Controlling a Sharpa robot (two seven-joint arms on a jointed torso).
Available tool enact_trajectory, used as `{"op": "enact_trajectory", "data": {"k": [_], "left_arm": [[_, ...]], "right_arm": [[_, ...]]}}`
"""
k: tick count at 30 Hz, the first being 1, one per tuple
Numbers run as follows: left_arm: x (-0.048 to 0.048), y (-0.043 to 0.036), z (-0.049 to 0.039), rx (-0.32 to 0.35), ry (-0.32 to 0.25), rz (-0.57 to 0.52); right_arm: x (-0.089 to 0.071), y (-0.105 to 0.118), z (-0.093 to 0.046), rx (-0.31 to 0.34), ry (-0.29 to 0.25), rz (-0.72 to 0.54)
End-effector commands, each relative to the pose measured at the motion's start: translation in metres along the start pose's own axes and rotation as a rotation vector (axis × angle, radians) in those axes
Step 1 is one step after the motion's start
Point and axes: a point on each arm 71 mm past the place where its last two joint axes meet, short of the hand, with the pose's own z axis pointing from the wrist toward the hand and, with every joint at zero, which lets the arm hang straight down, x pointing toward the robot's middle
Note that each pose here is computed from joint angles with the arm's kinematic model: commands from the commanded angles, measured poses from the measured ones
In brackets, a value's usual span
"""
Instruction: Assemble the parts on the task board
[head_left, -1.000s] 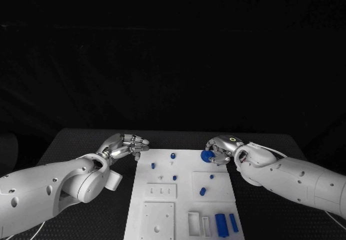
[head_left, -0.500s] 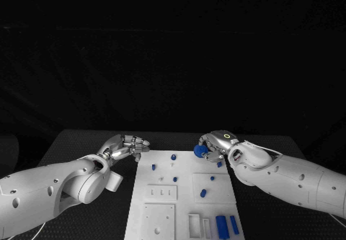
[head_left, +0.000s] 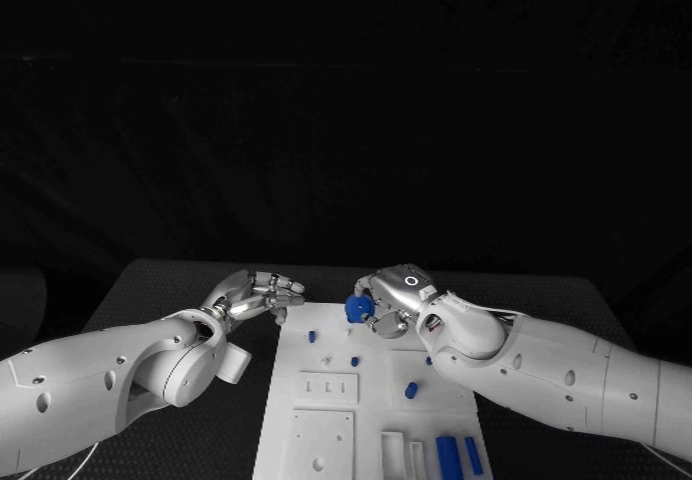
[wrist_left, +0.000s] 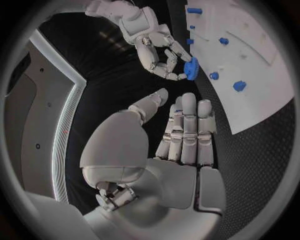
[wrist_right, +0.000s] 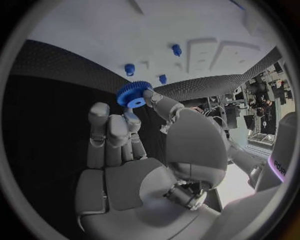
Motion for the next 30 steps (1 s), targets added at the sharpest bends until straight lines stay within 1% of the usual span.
{"op": "enact_trajectory", "data": {"k": [1, 6, 11, 24, 30], "left_arm": [[0.0031, -0.0024, 0.0012, 0.015, 0.006, 0.002], [0.0043, -0.0029, 0.0012, 0.016, 0.008, 0.001], [0.0056, -0.0034, 0.0015, 0.017, 0.011, 0.000], [0.0058, -0.0038, 0.0016, 0.018, 0.013, 0.001], [0.0063, -0.0039, 0.0019, 0.018, 0.014, 0.001]], "right_arm": [[0.005, 0.010, 0.002, -0.020, -0.012, -0.062], [0.018, 0.021, 0.003, -0.038, 0.014, -0.063], [0.030, 0.025, 0.003, -0.046, 0.047, -0.068], [0.041, 0.026, 0.002, -0.048, 0.086, -0.085], [0.049, 0.025, 0.001, -0.044, 0.099, -0.086]]}}
